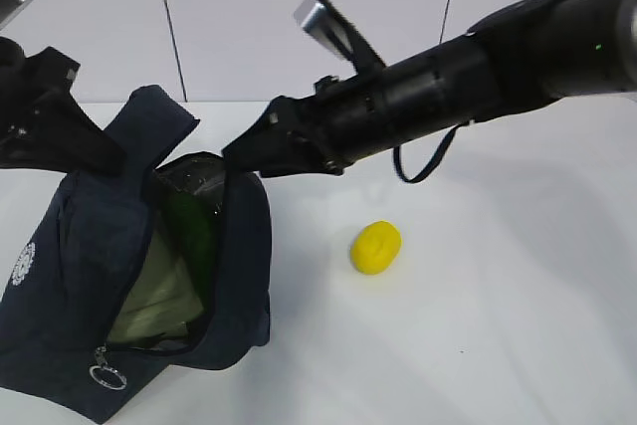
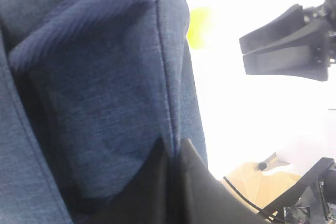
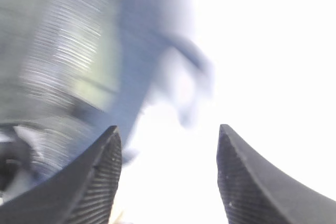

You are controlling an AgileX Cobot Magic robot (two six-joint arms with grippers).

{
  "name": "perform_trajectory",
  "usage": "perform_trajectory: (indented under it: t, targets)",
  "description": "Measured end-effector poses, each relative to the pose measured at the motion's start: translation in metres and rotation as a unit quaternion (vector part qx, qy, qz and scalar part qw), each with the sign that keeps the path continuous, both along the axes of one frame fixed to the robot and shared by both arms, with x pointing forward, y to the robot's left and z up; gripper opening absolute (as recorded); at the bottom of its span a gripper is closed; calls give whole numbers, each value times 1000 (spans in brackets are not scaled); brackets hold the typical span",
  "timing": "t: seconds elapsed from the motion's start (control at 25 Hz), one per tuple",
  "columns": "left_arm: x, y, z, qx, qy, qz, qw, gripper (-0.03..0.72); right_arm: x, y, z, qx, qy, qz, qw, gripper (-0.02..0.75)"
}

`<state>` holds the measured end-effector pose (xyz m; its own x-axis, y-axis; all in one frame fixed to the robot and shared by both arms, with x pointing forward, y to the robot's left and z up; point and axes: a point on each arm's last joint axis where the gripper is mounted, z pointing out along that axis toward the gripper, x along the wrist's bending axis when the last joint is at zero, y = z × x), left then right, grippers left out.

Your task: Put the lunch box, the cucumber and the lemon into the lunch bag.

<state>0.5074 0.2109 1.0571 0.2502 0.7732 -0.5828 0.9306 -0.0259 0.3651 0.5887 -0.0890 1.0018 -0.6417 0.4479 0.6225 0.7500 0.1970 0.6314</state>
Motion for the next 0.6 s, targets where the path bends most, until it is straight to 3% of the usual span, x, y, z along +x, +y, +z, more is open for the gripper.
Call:
perform_trajectory:
  t: [0.16, 0.28, 0.36, 0.6]
  targets:
    - [0, 0, 0, 2, -2, 0, 1000, -6, 2, -31, -2, -72, 55, -19, 996, 441]
    - [0, 0, 0, 2, -2, 0, 1000, -6, -2, -44, -14, -148, 132, -53, 979, 441]
    - [0, 0, 0, 2, -2, 0, 1000, -6, -3, -49, -18, -172, 176, -87, 965, 441]
    - [0, 0, 0, 3, -3, 0, 1000, -6, 1, -51, -20, -161, 255, -190, 934, 441]
